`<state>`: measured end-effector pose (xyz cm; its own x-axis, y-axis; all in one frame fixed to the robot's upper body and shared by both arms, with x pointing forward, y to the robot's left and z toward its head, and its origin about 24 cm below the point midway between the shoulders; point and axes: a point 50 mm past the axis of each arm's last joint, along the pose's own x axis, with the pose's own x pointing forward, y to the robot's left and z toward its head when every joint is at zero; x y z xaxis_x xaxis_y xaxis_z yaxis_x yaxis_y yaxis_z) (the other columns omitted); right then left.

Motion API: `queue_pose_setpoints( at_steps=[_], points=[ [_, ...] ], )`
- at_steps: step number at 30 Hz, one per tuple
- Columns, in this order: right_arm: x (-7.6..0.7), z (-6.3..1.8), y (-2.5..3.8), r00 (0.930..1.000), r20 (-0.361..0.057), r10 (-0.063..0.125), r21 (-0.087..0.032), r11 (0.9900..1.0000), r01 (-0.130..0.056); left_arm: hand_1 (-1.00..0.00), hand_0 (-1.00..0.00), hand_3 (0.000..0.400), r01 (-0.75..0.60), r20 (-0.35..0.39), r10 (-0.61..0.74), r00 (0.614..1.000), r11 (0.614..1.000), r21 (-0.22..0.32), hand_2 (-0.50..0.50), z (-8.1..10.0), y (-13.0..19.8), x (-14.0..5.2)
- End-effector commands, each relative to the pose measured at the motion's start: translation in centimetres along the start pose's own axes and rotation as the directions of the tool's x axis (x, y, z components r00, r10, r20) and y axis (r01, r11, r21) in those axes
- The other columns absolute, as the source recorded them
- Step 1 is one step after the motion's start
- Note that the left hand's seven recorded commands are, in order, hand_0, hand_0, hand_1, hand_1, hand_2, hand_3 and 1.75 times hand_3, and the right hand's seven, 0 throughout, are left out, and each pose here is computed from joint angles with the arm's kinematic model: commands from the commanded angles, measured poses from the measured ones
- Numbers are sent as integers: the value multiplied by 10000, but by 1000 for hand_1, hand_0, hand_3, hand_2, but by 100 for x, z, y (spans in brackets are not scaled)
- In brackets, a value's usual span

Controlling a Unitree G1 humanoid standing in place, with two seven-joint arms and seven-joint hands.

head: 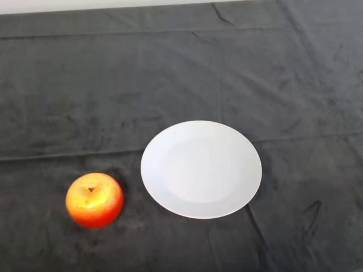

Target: Move the apple to the plate

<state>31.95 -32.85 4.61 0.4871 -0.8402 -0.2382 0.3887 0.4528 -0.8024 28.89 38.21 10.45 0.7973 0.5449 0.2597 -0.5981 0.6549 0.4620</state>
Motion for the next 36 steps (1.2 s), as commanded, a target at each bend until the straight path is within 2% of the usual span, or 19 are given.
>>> queue_pose_setpoints(
  at_steps=[1, 6, 11, 19, 26, 36],
  points=[
    [18, -97, 1, 9995, -320, -54, -270, 9996, 45, 0, 0, 0, 632, 718, -630, 9954, 9980, 7, 0, 209, -154, 52],
    [17, -98, 1, 9995, -313, -49, -266, 9996, 40, 0, 0, 0, 1474, 1174, -1439, 9826, 9888, -218, 0, 390, -311, 16],
    [17, -100, 2, 9995, -301, -41, -260, 9997, 33, 0, 0, 0, 2439, 1706, -2324, 9575, 9685, -500, 0, 582, -521, -110],
    [16, -104, 2, 9996, -275, -24, -246, 9997, 18, 0, 0, 0, 4345, 2474, -4083, 8787, 8987, -601, 0, 845, -847, -462],
    [16, -105, 2, 9997, -254, -9, -234, 9997, 3, 0, 0, 0, 5586, 2633, -5300, 8061, 8283, -431, 0, 901, -956, -626],
    [15, -106, 1, 9997, -238, 6, -226, 9997, -11, 0, 0, 0, 6741, 2276, -6527, 7226, 7383, -228, 0, 875, -1183, -814]
  ],
)
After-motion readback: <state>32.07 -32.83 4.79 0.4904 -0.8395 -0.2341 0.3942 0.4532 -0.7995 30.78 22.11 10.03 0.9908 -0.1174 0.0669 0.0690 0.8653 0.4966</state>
